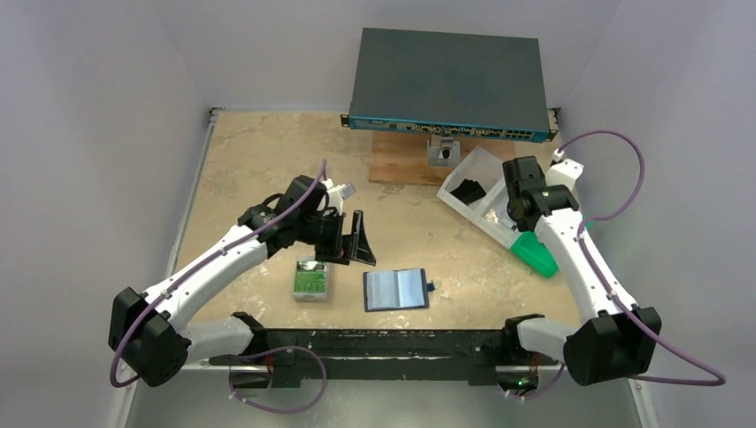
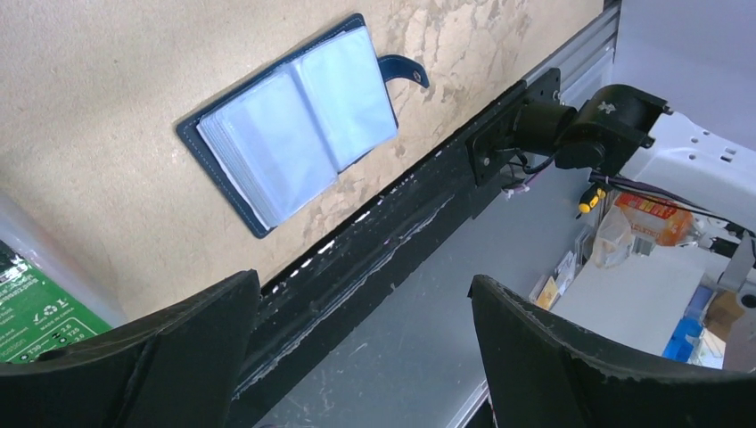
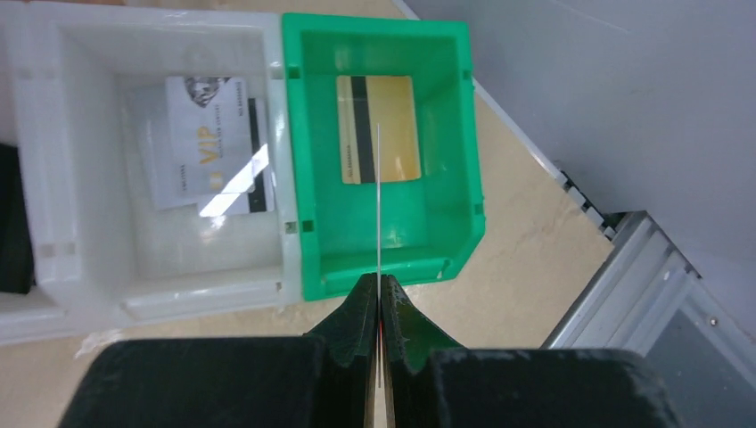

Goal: Take the credit cards out of the card holder
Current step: Place the credit card in the storage box.

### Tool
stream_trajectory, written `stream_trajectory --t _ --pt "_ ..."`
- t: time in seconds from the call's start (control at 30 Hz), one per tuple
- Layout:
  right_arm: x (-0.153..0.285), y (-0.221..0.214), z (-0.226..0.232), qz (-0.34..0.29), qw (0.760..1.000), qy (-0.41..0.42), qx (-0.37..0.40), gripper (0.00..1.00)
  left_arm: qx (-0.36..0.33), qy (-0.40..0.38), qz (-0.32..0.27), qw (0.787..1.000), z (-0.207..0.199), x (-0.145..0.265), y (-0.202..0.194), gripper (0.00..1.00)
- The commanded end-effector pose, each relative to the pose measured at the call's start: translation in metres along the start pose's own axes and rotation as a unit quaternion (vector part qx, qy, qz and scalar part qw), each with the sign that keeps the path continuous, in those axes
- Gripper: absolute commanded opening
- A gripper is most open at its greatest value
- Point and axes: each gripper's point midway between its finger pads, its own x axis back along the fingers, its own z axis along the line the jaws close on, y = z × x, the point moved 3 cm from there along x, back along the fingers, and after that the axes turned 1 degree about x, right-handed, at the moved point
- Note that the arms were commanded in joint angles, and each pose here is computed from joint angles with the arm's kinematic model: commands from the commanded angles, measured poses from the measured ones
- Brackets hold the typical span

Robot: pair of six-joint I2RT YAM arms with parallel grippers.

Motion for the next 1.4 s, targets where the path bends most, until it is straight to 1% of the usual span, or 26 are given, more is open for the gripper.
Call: stream_trajectory --t 0.0,0.1,0.27,0.33,0.43,0.53,0.73,0.93,0.97,1.0,1.07,1.17,1.33,1.37 --pt "-0.014 0.02 -0.01 -0.014 1.0 -0.028 -0.002 0.0 -0.039 -0.019 -0.002 0.999 -0.017 0.019 0.001 0.89" --pt "-0.031 0.019 -0.015 -0.004 0.998 -0.065 0.002 0.0 -0.041 -0.025 -0.001 0.999 -0.021 0.022 0.0 0.89" --pt "-0.058 0.018 -0.01 0.011 0.994 -0.109 -0.011 0.0 -0.043 -0.043 0.003 0.998 -0.029 0.03 -0.004 0.89" --pt "-0.068 0.017 -0.014 0.012 0.99 -0.137 -0.01 0.0 -0.048 -0.041 -0.001 0.998 -0.03 0.035 -0.006 0.9" --pt "-0.088 0.014 -0.029 0.029 0.986 -0.165 -0.021 0.0 -0.055 -0.039 -0.005 0.998 -0.03 0.042 -0.009 0.9" --pt "-0.101 0.009 -0.034 0.04 0.985 -0.167 -0.024 0.0 -0.056 -0.041 -0.004 0.998 -0.031 0.045 -0.013 0.9" --pt "-0.117 -0.007 -0.017 0.082 0.986 -0.14 -0.021 0.0 -0.053 -0.038 -0.008 0.998 -0.032 0.046 -0.011 0.9" --pt "-0.126 -0.019 -0.008 0.102 0.986 -0.127 -0.015 0.0 -0.045 -0.039 -0.014 0.998 -0.034 0.044 -0.007 0.9" --pt "-0.126 -0.019 -0.008 0.103 0.986 -0.129 -0.015 0.01 -0.045 -0.039 -0.014 0.998 -0.034 0.043 -0.007 0.9" --pt "-0.127 -0.019 -0.007 0.106 0.986 -0.13 -0.015 0.05 -0.043 -0.038 -0.014 0.998 -0.033 0.043 -0.006 0.9" --pt "-0.125 -0.018 -0.008 0.11 0.985 -0.132 -0.014 0.19 -0.043 -0.039 -0.013 0.998 -0.034 0.042 -0.006 0.9" --pt "-0.119 -0.014 -0.011 0.106 0.986 -0.126 -0.014 0.3 -0.046 -0.038 -0.011 0.998 -0.034 0.04 -0.006 0.9" --pt "-0.104 -0.002 -0.005 0.098 0.993 -0.068 -0.023 0.44 -0.043 -0.032 -0.017 0.998 -0.032 0.04 -0.005 0.9" --pt "-0.1 0.001 -0.004 0.094 0.994 -0.052 -0.025 0.5 -0.043 -0.03 -0.02 0.998 -0.031 0.04 -0.005 0.9"
